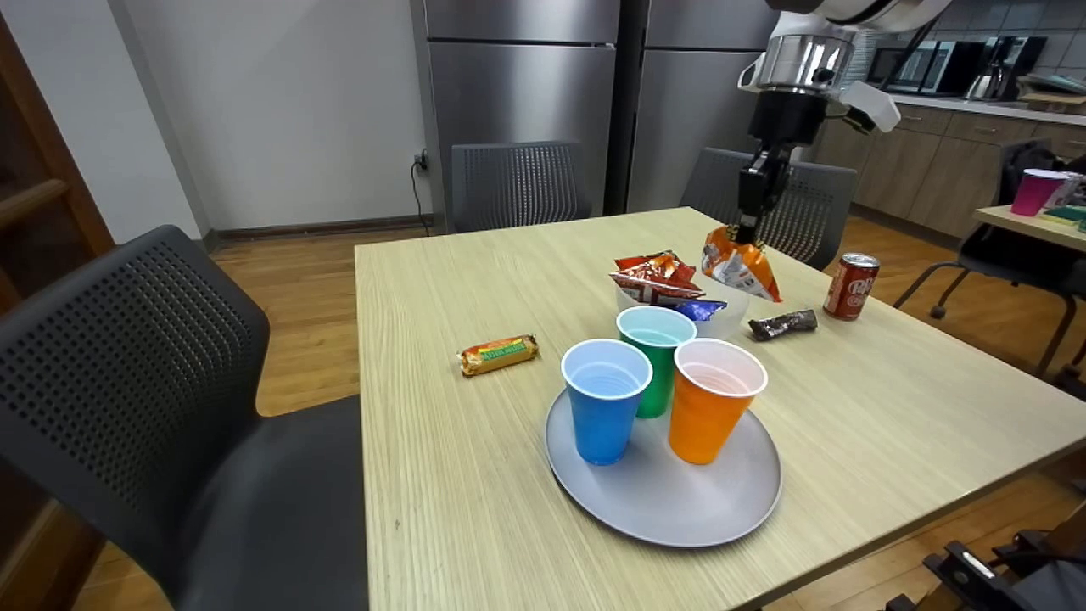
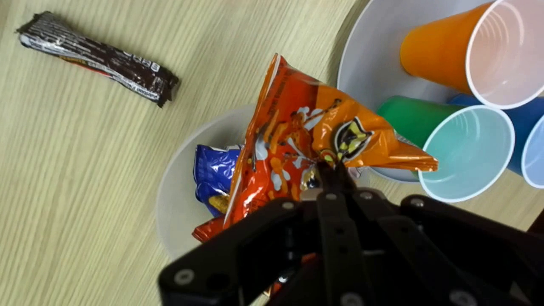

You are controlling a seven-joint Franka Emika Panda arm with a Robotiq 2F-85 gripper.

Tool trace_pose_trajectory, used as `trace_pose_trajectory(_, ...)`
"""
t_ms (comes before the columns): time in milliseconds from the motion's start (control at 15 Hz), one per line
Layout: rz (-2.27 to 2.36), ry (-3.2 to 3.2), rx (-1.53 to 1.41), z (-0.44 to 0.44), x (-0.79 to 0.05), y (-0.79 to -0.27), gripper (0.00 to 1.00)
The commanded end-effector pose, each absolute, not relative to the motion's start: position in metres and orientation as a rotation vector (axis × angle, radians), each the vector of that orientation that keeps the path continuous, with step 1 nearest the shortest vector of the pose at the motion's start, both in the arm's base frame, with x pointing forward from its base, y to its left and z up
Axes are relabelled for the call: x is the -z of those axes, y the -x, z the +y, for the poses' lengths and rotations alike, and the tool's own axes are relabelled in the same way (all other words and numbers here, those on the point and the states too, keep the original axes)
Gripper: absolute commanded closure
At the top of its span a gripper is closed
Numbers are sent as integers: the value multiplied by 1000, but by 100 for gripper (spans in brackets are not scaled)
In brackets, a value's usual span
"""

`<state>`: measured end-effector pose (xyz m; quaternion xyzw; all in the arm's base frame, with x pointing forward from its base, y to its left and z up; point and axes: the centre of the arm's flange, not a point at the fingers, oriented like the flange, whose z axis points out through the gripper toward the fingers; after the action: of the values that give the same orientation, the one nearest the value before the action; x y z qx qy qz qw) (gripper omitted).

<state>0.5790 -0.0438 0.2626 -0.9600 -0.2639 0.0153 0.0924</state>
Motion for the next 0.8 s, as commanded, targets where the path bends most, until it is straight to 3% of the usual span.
trace_pose_trajectory(0, -805, 2866, 7, -27, -265, -606, 100)
trace_pose_trajectory(733, -718, 2899, 44, -26, -228, -637, 100)
